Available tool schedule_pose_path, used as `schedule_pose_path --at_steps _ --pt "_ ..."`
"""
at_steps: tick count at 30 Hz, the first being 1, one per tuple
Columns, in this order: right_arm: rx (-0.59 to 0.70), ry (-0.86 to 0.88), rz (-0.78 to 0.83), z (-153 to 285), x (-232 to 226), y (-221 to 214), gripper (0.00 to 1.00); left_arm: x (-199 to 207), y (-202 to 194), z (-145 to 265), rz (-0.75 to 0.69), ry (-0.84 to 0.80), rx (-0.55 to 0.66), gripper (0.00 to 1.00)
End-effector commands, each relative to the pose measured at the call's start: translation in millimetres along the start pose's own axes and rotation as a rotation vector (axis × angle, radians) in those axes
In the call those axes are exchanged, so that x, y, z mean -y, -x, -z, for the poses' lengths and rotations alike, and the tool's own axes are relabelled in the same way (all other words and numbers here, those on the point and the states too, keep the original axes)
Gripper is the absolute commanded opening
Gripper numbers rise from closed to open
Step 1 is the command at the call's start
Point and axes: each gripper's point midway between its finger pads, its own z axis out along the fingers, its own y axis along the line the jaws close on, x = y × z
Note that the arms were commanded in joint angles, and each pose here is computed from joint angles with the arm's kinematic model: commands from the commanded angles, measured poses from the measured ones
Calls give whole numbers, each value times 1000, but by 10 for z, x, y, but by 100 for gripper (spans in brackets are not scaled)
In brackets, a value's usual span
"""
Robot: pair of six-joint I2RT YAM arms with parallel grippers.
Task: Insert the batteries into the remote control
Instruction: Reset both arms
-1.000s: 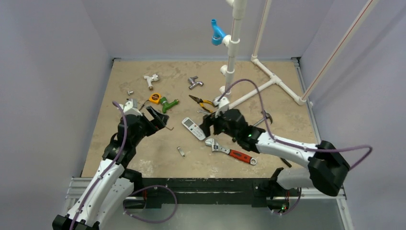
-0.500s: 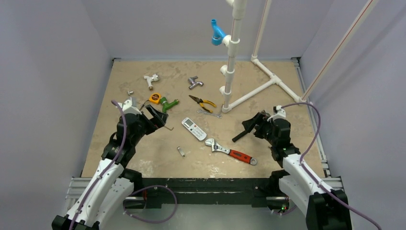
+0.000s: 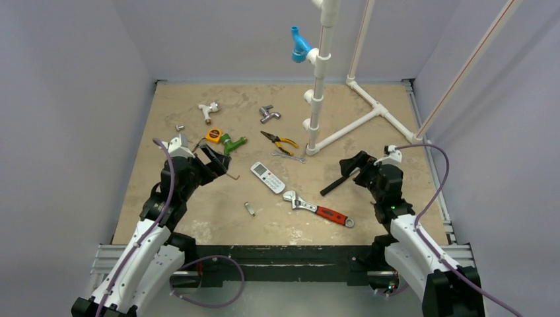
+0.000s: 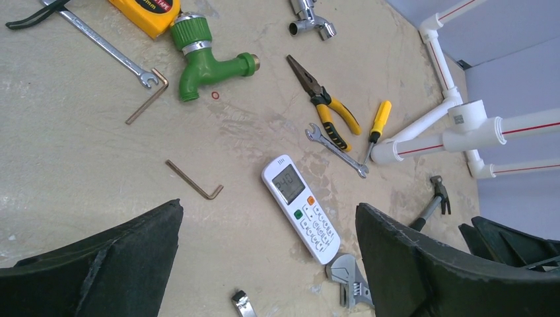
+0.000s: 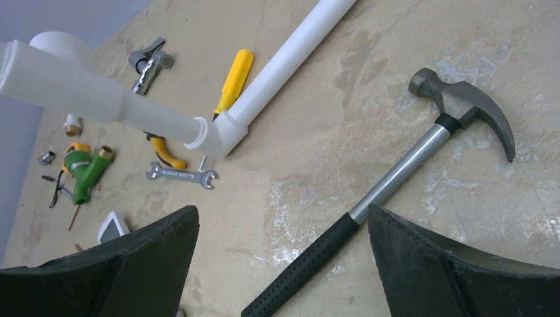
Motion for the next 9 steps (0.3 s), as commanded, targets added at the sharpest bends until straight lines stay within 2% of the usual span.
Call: schedule_pose_path --at_steps 1,9 --pt "88 -17 10 -10 -14 216 99 21 107 -4 -10 -9 46 100" --pt "100 -32 -1 -32 25 221 99 153 246 106 -64 -53 75 100"
